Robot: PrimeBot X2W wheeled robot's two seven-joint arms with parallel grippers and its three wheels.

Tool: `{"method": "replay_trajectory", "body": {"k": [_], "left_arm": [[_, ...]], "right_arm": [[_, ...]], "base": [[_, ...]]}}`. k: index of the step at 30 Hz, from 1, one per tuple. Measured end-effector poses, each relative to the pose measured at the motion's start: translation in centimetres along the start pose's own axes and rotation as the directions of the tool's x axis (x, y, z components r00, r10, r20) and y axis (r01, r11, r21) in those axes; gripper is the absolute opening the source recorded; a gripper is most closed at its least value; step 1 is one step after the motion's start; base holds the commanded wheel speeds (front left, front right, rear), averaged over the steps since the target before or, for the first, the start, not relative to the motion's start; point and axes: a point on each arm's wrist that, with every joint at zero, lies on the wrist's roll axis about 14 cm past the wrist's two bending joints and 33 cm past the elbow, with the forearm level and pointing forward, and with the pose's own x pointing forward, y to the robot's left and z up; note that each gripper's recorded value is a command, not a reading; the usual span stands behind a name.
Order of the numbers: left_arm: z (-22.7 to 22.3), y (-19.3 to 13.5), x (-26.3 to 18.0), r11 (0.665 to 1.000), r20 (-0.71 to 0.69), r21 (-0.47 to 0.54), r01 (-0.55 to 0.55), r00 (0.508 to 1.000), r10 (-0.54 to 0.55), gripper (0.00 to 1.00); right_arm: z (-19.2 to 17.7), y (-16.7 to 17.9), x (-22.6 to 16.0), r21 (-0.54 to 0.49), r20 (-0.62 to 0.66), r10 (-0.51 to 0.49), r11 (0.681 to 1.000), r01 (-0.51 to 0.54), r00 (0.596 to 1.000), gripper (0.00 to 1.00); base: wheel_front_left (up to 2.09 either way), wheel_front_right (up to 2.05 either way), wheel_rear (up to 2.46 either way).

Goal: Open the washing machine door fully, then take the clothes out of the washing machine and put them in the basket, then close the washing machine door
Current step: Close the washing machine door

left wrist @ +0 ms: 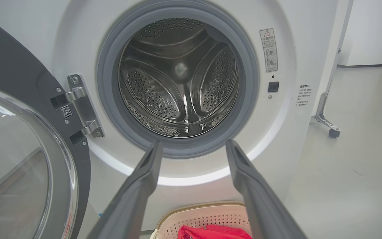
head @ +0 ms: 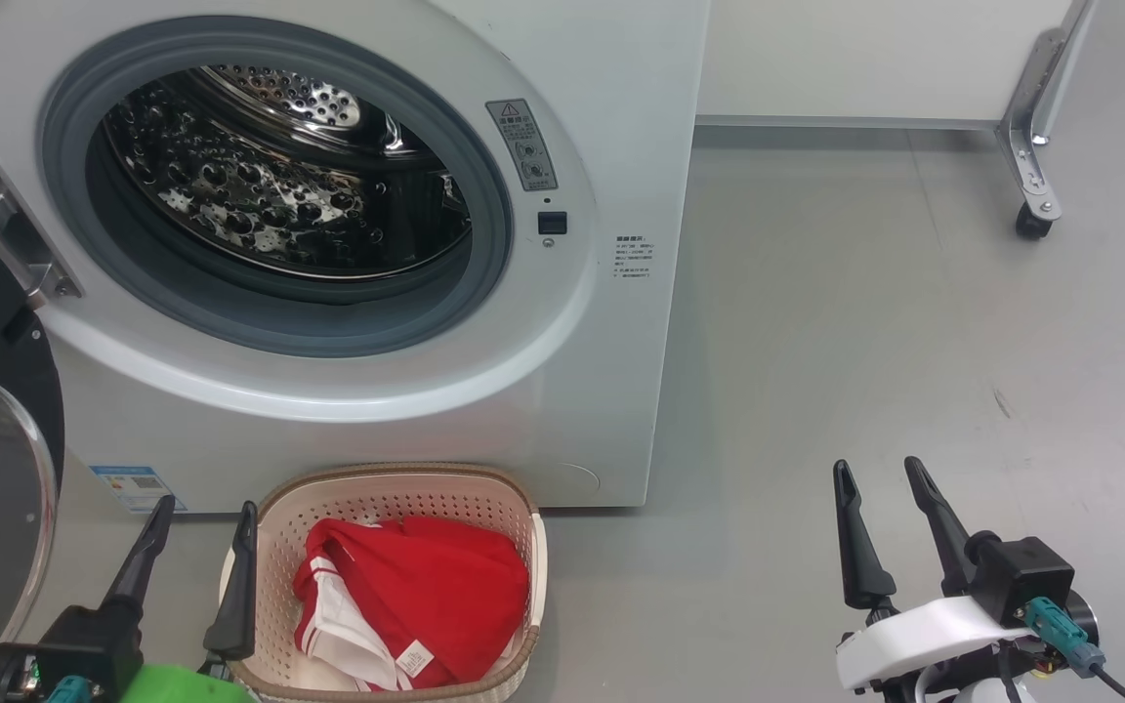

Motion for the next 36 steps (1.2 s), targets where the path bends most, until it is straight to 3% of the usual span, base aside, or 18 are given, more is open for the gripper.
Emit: {"method": "replay_trajectory", "body": {"k": [18, 36], "left_arm": [[-0.18, 0.13, 0.0, 1.0, -0.006, -0.002, -0.003, 1.0, 0.003, 1.0], [-0.1, -0.03, 0.01, 1.0, -0.002, -0.002, -0.001, 1.0, 0.001, 1.0]], "right_arm": [[-0.26, 0.02, 0.09, 0.003, -0.008, 0.004, 1.0, -0.004, 1.0, 1.0], [-0.41, 0.0, 0.06, 0.002, -0.013, 0.003, 1.0, -0.003, 1.0, 1.0]], "base": [[-0.54, 0.54, 0.0], [-1.25, 1.25, 0.0]]}}
